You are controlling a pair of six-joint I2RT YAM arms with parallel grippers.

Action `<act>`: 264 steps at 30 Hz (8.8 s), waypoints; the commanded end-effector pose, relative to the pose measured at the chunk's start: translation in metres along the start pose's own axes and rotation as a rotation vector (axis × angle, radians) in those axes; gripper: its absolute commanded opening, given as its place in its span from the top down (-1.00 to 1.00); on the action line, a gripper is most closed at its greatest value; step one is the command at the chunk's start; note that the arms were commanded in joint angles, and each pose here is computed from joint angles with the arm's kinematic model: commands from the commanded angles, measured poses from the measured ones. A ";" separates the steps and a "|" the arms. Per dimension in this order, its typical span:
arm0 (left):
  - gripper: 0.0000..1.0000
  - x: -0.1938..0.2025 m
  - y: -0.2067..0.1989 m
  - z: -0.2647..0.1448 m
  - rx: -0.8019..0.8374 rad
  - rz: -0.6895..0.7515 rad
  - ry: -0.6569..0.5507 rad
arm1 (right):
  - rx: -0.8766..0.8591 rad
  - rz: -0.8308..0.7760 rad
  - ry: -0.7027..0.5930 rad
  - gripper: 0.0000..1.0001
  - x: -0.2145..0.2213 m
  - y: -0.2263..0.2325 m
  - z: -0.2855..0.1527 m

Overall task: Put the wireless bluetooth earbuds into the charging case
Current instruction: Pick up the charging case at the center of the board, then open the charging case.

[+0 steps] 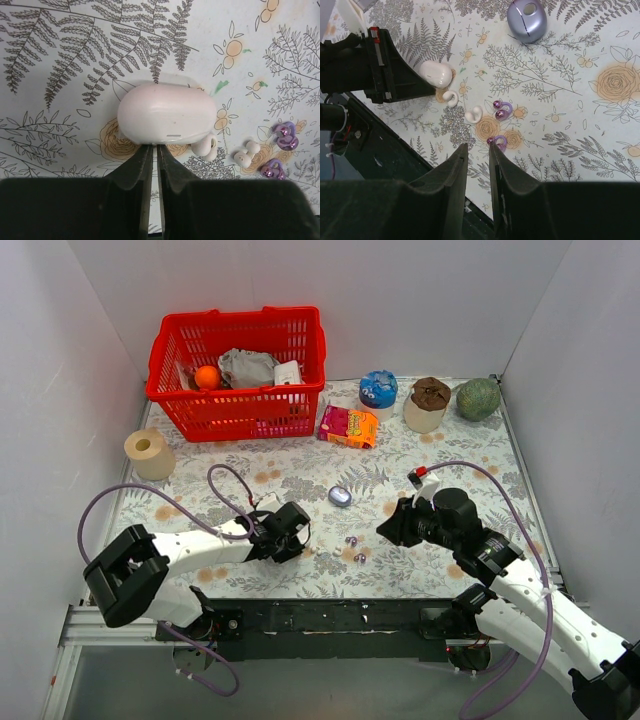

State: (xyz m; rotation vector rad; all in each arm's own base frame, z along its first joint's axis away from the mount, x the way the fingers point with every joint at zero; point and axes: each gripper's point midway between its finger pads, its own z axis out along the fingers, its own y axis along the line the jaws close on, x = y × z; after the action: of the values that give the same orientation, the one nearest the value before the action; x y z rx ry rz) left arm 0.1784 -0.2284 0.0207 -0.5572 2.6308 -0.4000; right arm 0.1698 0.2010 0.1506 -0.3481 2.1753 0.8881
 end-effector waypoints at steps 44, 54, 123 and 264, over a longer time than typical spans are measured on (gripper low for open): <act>-0.94 -0.033 -0.002 0.009 -0.236 0.247 -0.096 | 0.015 -0.041 0.014 0.36 0.003 -0.005 0.003; -0.96 -0.037 -0.002 0.007 -0.224 0.343 -0.114 | 0.024 -0.028 0.018 0.36 0.009 -0.008 -0.001; 1.00 -0.037 -0.102 -0.179 0.994 1.218 -0.905 | -0.288 -0.215 0.117 -0.71 -0.074 0.134 0.004; -0.96 -0.027 -0.137 -0.226 1.122 1.013 -0.609 | 0.084 -1.000 -0.094 0.97 -0.109 0.169 -0.009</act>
State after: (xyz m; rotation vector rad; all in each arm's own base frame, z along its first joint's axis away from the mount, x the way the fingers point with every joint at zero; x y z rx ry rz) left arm 0.1408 -0.2945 0.2561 0.8753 1.5016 -0.9680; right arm 0.1551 0.3078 0.2894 -1.2542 1.6577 0.1938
